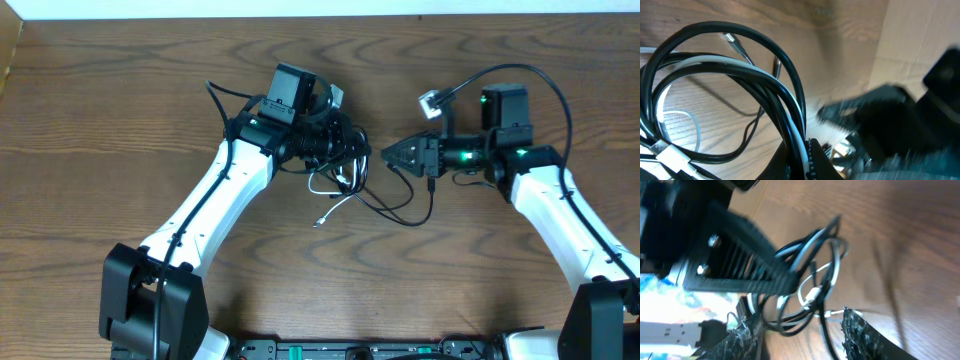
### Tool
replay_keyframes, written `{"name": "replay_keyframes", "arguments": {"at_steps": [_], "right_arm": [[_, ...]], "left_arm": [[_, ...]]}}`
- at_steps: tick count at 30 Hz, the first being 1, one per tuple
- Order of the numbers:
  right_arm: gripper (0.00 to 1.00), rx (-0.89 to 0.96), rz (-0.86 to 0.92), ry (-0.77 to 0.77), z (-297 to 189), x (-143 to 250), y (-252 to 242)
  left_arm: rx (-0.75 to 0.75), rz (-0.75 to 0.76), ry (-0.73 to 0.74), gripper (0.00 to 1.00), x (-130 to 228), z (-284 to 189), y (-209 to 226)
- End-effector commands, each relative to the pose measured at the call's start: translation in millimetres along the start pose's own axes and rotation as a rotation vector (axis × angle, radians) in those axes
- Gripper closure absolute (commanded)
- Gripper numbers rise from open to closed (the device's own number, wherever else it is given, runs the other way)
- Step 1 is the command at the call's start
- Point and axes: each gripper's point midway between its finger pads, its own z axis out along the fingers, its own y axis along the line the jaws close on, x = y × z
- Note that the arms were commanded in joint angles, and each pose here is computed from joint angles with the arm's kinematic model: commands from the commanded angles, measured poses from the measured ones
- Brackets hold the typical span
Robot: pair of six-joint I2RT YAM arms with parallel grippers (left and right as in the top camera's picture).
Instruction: Untangle cables
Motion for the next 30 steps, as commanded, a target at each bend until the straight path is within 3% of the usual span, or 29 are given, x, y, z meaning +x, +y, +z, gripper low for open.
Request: {"name": "replay_keyframes", "arguments": {"at_steps": [1, 14, 16, 17, 19, 24, 30], "right_arm": [[0.52, 0.011, 0.018, 0.017, 8.5, 3.4, 9.8], [0.56, 0.303, 0.119, -0.022, 38.5, 6.6, -14.3], [0.62, 0.381, 0.147, -0.042, 37.9, 7.0, -24.4], [0.71, 0.458, 0.185, -0.061, 32.5, 8.2, -36.8], [0.83, 0.589, 0.251, -0.090, 18.7, 11.6, -58.9], [0.98, 0.763, 0.329, -0.109, -14.3, 20.1, -92.8], [0.99, 0.826, 0.364, -0.090, -45.8, 26.9, -115.4]], "left_arm": [[0.021, -0.090, -0.034, 0.93, -8.2, -4.1, -11.4], [0.032, -0.186, -0.026, 0.92, -7.3, -4.2, -13.4], [0.032, -0.191, -0.027, 0.92, -7.4, -4.2, -13.4], [0.031, -0.185, -0.027, 0.92, -7.4, -4.2, -13.2], [0.030, -0.148, -0.027, 0.92, -7.4, -4.2, -13.2], [0.014, -0.025, -0.021, 0.92, -4.9, -4.0, -9.5], [-0.035, 0.241, 0.019, 0.92, 5.4, -4.1, 3.6]]}}
